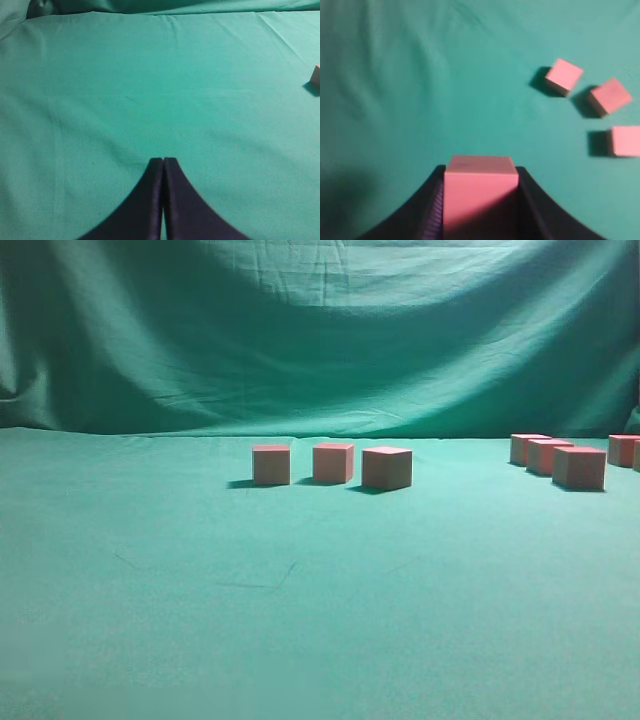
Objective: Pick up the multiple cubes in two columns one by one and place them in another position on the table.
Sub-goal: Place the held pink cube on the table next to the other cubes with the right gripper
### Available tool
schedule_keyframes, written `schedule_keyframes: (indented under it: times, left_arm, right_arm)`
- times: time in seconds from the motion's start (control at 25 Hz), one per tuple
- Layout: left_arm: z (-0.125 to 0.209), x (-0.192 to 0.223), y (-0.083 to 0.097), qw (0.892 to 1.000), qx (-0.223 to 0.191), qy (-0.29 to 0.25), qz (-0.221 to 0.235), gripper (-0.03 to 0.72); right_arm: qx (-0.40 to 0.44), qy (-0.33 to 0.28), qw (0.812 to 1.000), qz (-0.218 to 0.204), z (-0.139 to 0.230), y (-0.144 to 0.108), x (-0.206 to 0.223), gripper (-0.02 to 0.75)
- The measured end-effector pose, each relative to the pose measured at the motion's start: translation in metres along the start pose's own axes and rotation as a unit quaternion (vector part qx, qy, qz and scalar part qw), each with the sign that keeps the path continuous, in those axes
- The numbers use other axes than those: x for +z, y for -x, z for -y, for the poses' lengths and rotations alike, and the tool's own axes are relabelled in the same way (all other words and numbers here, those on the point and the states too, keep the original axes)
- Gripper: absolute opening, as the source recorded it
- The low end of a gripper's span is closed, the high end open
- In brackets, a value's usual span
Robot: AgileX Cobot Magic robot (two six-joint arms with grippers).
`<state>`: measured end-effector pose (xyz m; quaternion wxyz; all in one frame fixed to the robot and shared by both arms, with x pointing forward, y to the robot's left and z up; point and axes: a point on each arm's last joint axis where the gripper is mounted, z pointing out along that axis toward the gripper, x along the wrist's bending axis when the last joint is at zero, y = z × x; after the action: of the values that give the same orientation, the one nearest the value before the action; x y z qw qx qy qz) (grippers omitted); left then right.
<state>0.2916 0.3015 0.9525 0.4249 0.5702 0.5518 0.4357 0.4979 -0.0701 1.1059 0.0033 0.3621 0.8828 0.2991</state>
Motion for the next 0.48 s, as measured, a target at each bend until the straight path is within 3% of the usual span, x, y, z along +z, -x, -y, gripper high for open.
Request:
schedule_keyframes:
  times: [0.16, 0.36, 0.48]
  left_arm:
    - [0.000, 0.000, 0.000, 1.000, 0.000, 0.000, 0.000, 0.000]
    - [0.000, 0.000, 0.000, 1.000, 0.000, 0.000, 0.000, 0.000]
    - [0.000, 0.000, 0.000, 1.000, 0.000, 0.000, 0.000, 0.000]
  right_arm:
    - [0.010, -0.046, 0.998, 0.038, -0.018, -0.018, 0.036, 0.281]
    - [0.066, -0.083, 0.989, 0.100, -0.032, -0.005, 0.072, 0.281]
    - [0.077, -0.090, 0.987, 0.108, -0.038, 0.000, 0.091, 0.281]
